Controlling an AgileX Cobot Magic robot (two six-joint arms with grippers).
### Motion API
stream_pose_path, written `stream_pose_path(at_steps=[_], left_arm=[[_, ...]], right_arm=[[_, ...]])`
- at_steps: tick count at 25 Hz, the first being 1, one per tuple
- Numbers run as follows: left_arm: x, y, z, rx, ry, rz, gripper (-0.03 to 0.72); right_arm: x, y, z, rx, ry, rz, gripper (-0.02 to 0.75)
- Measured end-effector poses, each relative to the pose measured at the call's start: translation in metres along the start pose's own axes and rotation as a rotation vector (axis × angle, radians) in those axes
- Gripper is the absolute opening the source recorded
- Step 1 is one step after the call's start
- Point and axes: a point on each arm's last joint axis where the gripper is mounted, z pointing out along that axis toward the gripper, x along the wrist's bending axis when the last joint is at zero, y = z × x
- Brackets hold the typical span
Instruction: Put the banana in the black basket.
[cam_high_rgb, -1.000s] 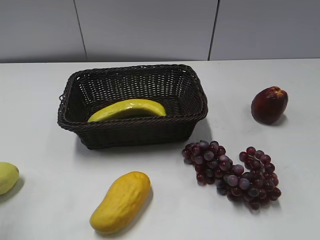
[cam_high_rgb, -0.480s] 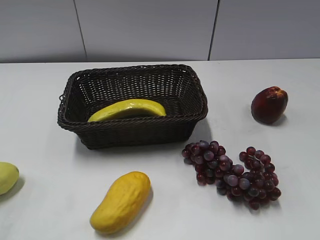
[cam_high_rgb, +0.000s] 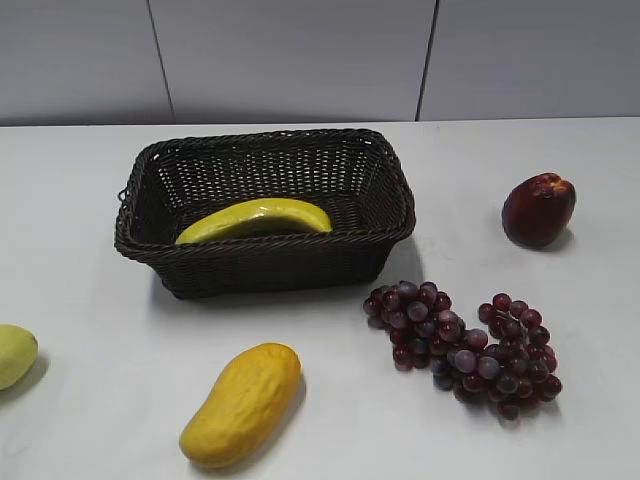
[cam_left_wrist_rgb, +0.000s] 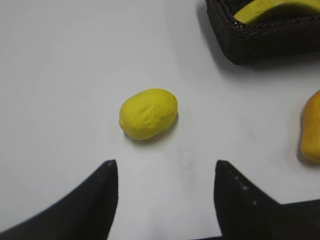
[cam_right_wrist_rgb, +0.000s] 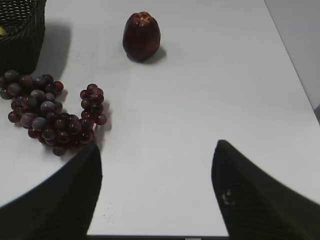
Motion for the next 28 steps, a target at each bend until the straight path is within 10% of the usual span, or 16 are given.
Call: stream_pose_path(at_steps=[28], left_arm=[[-0.005, -0.017, -0.024, -0.208, -0.004, 0.003, 0.592]], right_arm=[[0.000, 0.000, 0.000, 0.000, 0.000, 0.000, 0.550]])
